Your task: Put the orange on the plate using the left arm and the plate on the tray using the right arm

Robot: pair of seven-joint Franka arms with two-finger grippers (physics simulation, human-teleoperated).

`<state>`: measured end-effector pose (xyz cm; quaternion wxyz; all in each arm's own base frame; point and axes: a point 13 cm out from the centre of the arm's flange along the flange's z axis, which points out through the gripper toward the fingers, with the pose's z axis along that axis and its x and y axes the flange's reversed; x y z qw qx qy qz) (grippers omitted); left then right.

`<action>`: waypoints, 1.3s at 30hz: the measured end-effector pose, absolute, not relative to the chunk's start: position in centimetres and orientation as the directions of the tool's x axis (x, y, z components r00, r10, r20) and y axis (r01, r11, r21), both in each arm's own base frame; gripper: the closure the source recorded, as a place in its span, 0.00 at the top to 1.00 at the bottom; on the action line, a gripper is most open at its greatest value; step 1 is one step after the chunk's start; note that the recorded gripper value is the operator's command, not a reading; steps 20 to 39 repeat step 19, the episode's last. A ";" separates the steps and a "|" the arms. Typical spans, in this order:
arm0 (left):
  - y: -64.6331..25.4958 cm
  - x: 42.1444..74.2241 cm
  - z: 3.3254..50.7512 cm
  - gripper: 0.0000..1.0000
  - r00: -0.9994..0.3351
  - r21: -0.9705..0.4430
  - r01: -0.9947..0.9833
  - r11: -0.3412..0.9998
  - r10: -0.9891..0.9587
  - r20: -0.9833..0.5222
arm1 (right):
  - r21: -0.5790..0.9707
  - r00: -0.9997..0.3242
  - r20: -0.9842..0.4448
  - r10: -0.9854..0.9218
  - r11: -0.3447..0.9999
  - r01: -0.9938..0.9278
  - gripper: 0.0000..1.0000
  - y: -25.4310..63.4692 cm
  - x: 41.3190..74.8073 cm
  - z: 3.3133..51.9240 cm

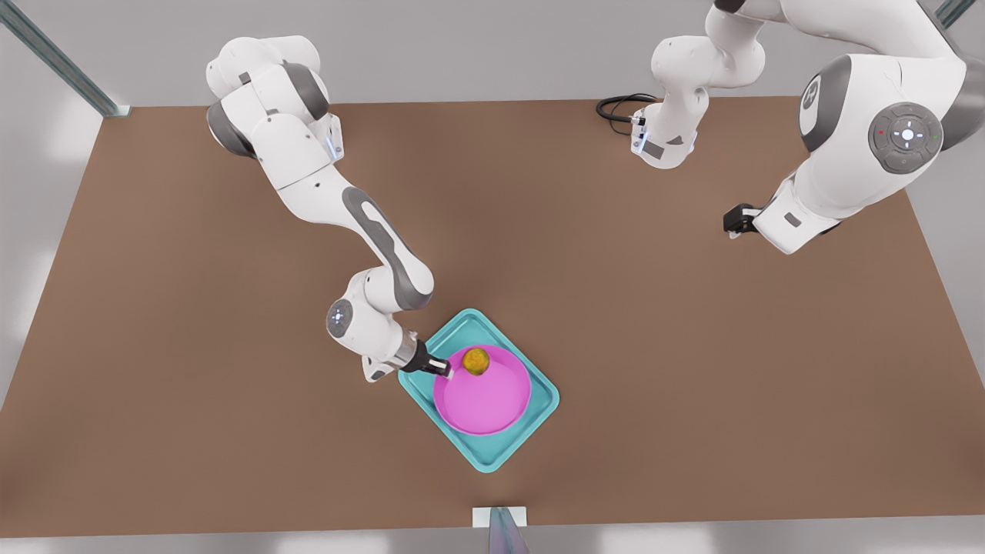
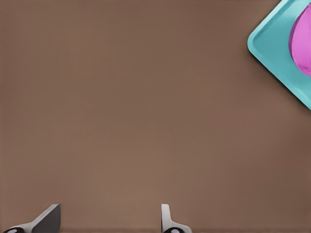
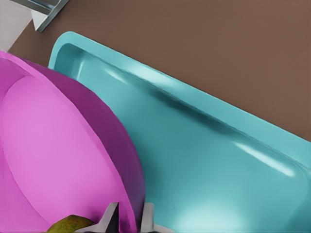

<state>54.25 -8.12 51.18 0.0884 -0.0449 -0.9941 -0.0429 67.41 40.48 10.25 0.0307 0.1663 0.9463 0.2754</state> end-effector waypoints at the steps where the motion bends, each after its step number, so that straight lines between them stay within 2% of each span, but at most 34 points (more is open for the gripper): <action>1: -8.1 54.3 51.1 1.00 -0.980 0.077 0.097 0.992 0.082 0.180 | 0.531 -0.943 0.034 0.331 0.794 0.298 1.00 40.5 67.4 10.2; 7: -8.1 54.3 51.1 1.00 -0.980 0.077 0.098 0.992 0.083 0.181 | 0.538 -0.943 0.028 0.332 0.790 0.294 1.00 40.8 67.5 11.3; 9: -8.1 54.3 51.1 1.00 -0.980 0.077 0.098 0.992 0.083 0.180 | 0.560 -0.940 0.000 0.342 0.778 0.284 1.00 40.3 68.7 14.6; 11: -8.2 54.2 51.3 1.00 -0.981 0.077 0.098 0.992 0.083 0.177 | 0.547 -0.931 0.006 0.364 0.779 0.308 1.00 33.9 71.3 17.9; 12: -8.1 54.2 51.5 1.00 -0.981 0.078 0.098 0.992 0.083 0.174 | 0.491 -0.937 0.005 0.350 0.815 0.307 1.00 26.8 73.3 19.0; 14: -8.0 54.2 52.0 1.00 -0.983 0.077 0.095 0.992 0.081 0.165 | 0.329 -0.964 -0.047 0.260 0.916 0.231 1.00 13.4 76.3 26.6; 15: -7.9 54.2 52.3 1.00 -0.984 0.078 0.093 0.993 0.080 0.162 | 0.231 -0.970 -0.080 0.230 0.951 0.206 1.00 7.6 75.3 33.0; 17: -7.8 54.2 52.7 1.00 -0.985 0.079 0.091 0.993 0.078 0.156 | 0.070 -0.975 -0.124 0.185 0.982 0.177 1.00 1.2 69.6 45.6; 18: -7.8 54.1 53.0 1.00 -0.986 0.079 0.090 0.993 0.078 0.146 | 0.013 -0.979 -0.124 0.163 0.987 0.162 1.00 0.0 66.4 49.8; 19: -7.8 54.1 53.3 1.00 -0.987 0.079 0.089 0.993 0.078 0.138 | -0.026 -0.984 -0.100 0.144 0.989 0.148 1.00 -0.6 63.8 52.0; 39: -7.8 54.1 53.3 1.00 -0.987 0.079 0.089 0.993 0.078 0.138 | -0.026 -0.984 -0.100 0.144 0.989 0.148 1.00 -0.6 63.8 52.0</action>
